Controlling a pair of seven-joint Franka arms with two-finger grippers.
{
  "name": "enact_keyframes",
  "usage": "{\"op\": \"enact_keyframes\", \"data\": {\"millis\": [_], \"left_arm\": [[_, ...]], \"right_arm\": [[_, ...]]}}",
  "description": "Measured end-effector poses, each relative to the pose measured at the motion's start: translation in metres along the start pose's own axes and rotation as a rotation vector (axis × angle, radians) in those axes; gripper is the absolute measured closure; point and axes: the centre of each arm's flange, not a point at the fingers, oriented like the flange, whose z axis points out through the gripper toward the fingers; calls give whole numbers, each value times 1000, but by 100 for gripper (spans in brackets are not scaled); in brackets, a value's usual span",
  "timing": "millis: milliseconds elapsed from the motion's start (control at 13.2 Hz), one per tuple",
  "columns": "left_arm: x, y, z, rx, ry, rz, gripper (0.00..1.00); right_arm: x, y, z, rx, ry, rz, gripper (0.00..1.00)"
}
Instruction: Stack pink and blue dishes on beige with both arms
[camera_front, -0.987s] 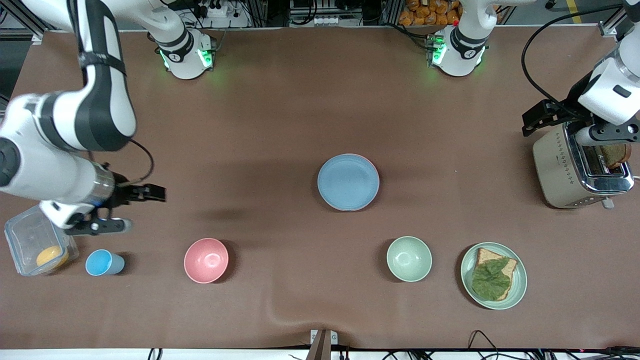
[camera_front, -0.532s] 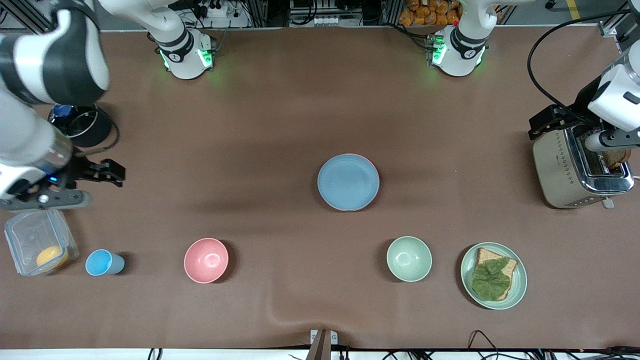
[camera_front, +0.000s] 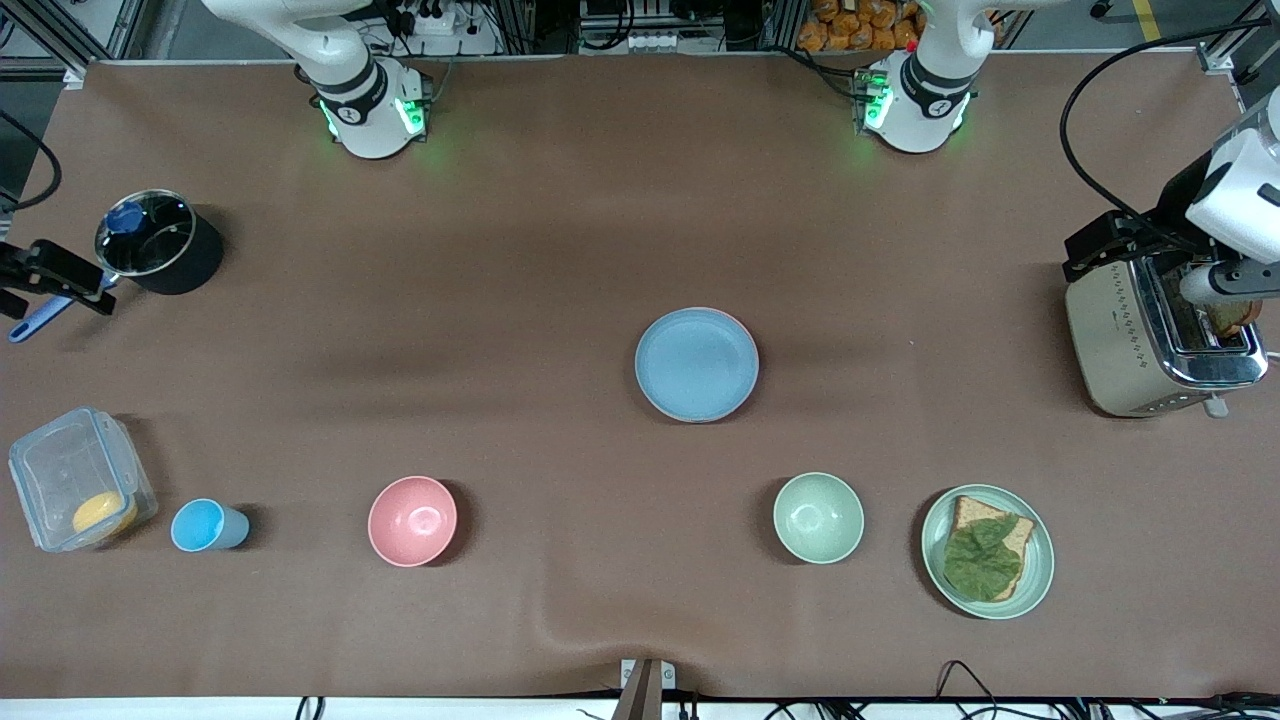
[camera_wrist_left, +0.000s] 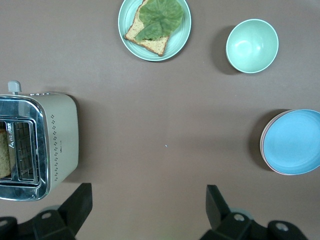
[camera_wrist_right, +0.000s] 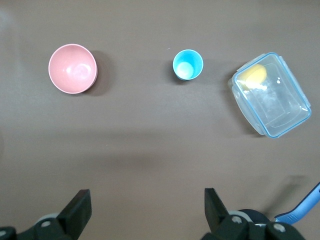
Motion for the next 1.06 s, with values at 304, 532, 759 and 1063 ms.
{"op": "enact_keyframes", "data": {"millis": [304, 532, 759, 1063], "left_arm": [[-1, 7, -3, -1, 7, 13, 0], [-1, 6, -5, -2, 9, 11, 0], [-5, 6, -9, 0, 4, 12, 0], [-8, 4, -12, 2, 0, 10, 0]], "right_arm": [[-8, 4, 6, 8, -25, 9, 0], [-12, 9, 6, 12, -37, 17, 0], [-16, 14, 1, 13, -34, 27, 0], [-19, 13, -4, 15, -33, 26, 0]]}}
